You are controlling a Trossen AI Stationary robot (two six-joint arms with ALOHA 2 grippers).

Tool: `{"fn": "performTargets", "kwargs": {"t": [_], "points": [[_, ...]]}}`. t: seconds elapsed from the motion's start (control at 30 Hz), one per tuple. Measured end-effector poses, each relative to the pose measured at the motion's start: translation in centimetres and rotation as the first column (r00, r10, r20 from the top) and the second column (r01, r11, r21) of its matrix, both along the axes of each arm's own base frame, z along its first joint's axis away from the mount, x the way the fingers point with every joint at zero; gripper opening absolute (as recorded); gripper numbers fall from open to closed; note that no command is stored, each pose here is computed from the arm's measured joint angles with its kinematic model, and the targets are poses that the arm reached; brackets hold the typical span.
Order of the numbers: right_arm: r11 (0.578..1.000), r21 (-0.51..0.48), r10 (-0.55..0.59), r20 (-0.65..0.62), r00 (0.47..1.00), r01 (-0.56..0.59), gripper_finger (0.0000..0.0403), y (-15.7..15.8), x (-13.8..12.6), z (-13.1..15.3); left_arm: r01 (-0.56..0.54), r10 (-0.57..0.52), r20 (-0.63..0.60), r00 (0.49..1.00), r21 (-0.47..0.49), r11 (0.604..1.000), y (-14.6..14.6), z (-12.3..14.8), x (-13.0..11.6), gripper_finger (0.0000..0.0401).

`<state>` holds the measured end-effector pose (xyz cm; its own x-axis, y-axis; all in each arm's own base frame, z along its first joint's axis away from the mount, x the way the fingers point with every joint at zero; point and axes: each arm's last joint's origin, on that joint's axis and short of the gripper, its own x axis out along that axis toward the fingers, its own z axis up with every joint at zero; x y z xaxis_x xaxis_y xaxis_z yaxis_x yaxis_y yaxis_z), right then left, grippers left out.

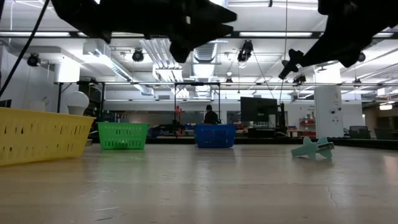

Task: Pick and place Stapler, Stapler remover, tape
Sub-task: Put the black staple remover into the yellow bin

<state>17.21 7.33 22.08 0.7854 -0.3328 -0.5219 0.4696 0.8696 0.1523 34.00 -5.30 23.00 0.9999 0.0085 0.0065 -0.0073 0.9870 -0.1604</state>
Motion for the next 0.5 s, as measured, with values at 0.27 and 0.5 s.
{"fn": "performTargets", "kwargs": {"t": [0.27,0.5], "points": [[0.99,-0.137,0.016,-0.069,0.997,-0.026,0.0008,1.4,2.8,0.5,-0.004,0.007,-0.021,1.0,0.113,0.994,-0.6,-0.9,2.8,0.0147],[0.98,-0.191,0.039,-0.127,0.991,-0.063,0.0008,2.7,5.0,0.3,0.021,-0.011,-0.041,0.999,0.25,0.968,-1.6,-1.4,3.8,0.0132]]}}
